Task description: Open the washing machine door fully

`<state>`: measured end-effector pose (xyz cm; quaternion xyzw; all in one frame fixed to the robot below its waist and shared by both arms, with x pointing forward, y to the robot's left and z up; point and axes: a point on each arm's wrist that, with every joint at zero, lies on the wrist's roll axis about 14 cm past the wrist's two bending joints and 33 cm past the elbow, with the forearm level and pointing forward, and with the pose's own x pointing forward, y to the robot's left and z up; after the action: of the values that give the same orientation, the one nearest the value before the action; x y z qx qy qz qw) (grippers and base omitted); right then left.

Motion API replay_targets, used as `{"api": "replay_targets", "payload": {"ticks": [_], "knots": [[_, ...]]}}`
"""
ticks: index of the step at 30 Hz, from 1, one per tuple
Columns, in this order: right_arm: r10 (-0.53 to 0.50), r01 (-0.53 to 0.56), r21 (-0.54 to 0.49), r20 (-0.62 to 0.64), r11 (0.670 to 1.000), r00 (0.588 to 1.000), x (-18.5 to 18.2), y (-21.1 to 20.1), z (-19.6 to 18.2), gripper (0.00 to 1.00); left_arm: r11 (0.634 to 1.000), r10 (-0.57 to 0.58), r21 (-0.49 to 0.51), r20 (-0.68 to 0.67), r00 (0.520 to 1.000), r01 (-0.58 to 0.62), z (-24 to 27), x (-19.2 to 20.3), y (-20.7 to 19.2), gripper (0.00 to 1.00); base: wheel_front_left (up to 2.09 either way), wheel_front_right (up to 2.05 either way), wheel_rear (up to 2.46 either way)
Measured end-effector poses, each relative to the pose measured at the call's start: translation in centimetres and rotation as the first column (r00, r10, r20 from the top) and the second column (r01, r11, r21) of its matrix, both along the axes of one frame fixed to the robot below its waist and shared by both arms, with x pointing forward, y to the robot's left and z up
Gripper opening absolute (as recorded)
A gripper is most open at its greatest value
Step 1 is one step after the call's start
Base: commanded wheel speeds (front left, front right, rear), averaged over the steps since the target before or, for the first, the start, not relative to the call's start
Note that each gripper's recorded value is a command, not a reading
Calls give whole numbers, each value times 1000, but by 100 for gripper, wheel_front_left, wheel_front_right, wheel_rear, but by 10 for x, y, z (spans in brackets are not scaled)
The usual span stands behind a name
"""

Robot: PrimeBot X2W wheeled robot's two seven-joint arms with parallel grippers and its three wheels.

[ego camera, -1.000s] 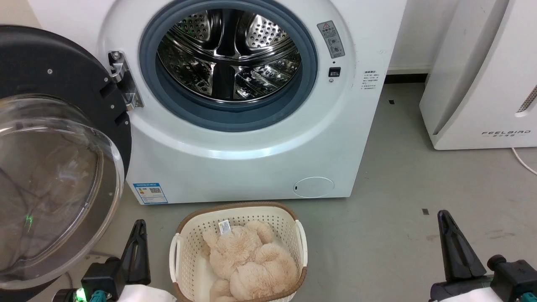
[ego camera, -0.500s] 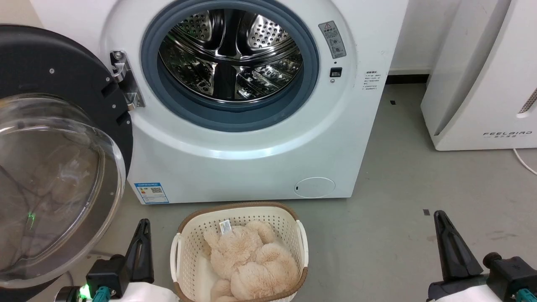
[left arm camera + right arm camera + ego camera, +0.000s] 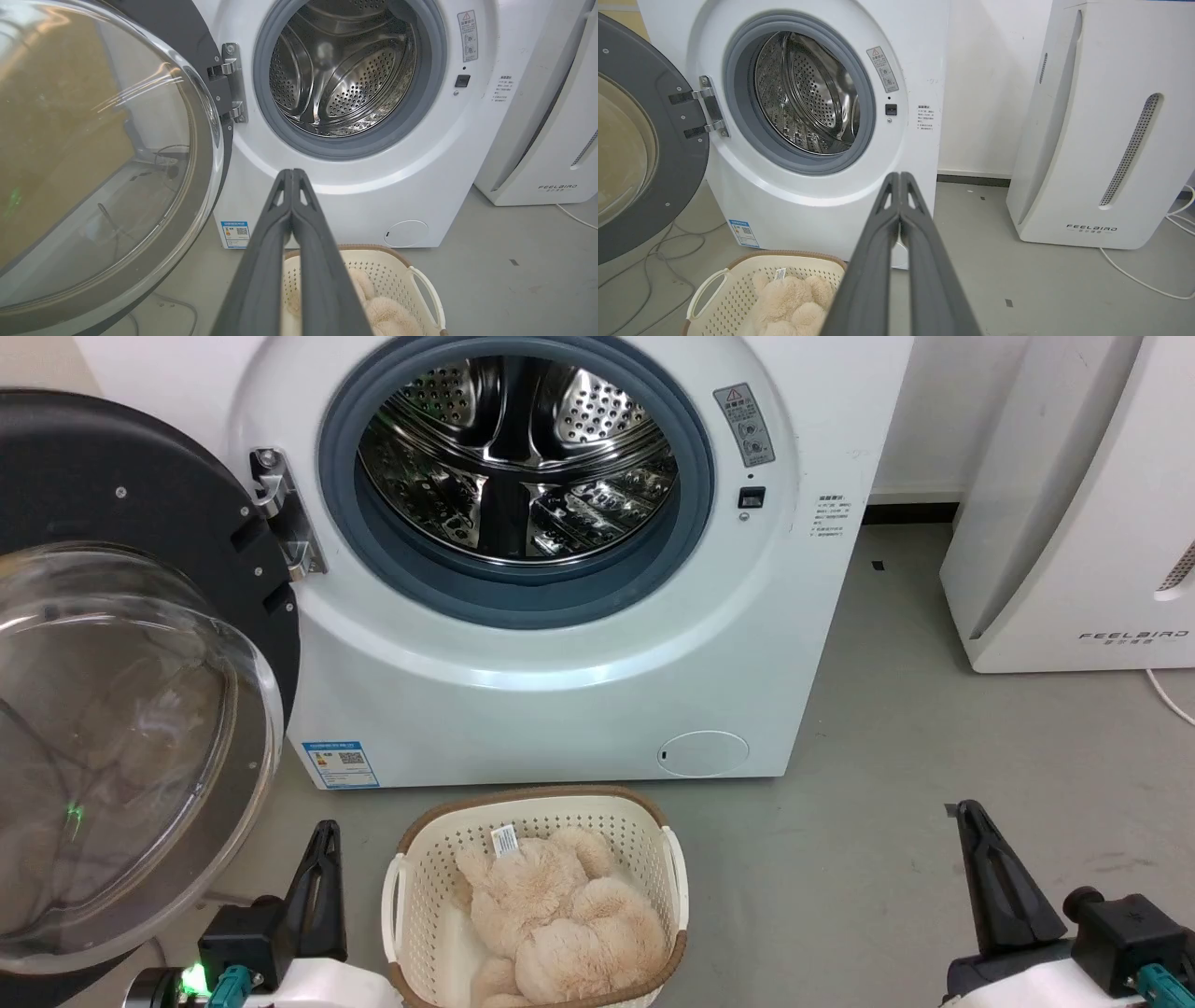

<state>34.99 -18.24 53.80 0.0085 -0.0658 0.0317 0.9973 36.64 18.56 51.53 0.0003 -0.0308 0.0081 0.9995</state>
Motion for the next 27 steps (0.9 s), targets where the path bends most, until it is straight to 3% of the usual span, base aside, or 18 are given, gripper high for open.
{"api": "replay_targets", "payload": {"ticks": [27], "knots": [[19,-20,-25,-48,999,999,6,7,-5,0,1000,-5,12,-31,1000,6,0,0,-2,0,0,0,0]]}}
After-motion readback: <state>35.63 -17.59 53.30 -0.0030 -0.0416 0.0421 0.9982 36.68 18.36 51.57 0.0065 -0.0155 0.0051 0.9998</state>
